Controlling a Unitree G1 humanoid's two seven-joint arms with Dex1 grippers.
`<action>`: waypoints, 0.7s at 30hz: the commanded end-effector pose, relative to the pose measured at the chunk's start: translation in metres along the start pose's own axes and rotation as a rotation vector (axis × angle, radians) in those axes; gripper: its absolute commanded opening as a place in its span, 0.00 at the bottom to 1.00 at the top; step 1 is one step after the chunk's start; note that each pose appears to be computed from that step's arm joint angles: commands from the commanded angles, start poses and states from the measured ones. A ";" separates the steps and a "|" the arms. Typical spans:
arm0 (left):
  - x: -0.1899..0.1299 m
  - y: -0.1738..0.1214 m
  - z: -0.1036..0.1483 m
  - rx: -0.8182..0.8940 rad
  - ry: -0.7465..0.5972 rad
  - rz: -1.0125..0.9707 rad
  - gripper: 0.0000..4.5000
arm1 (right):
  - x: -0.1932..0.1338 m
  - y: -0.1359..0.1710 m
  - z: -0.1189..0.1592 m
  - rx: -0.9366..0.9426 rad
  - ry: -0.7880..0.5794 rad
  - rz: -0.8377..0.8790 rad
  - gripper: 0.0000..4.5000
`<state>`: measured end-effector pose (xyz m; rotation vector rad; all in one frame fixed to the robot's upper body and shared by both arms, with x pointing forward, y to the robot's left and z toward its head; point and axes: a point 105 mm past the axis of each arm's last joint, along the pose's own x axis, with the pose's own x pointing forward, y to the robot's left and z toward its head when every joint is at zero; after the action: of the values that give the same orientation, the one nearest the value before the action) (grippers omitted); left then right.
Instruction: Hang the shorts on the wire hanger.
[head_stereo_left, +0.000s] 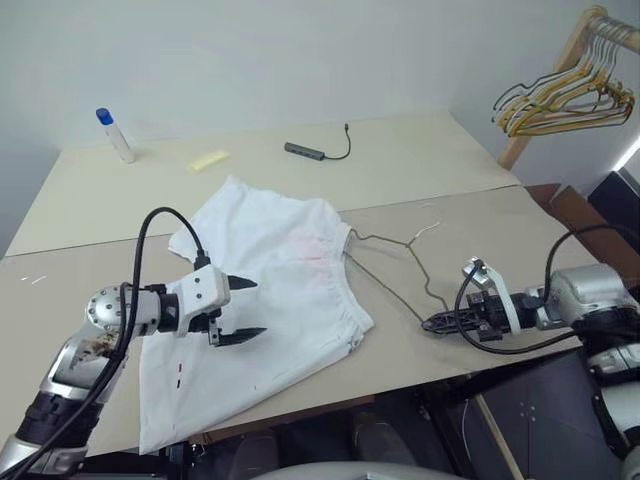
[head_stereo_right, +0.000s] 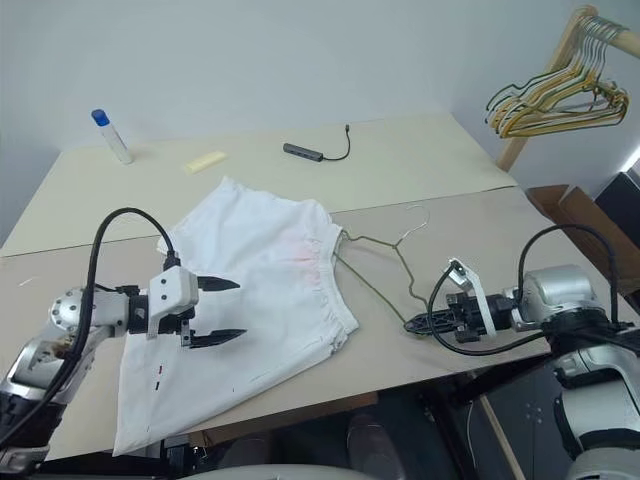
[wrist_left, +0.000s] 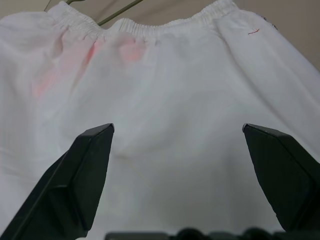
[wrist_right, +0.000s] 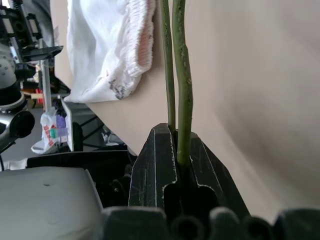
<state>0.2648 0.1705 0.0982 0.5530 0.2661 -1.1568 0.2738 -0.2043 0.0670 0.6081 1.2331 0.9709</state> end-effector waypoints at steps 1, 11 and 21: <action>0.000 0.000 0.009 0.043 -0.023 0.011 1.00 | -0.002 0.009 0.012 -0.059 0.008 0.056 0.00; 0.002 -0.001 0.006 0.046 -0.016 0.027 1.00 | 0.013 -0.006 0.033 -0.074 0.023 -0.010 0.00; 0.001 -0.002 0.003 0.043 -0.011 0.052 1.00 | 0.000 -0.006 0.055 -0.094 -0.124 -0.027 0.00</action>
<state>0.2628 0.1715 0.0891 0.5577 0.2738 -1.1141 0.3202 -0.1976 0.0617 0.5685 1.1464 0.9388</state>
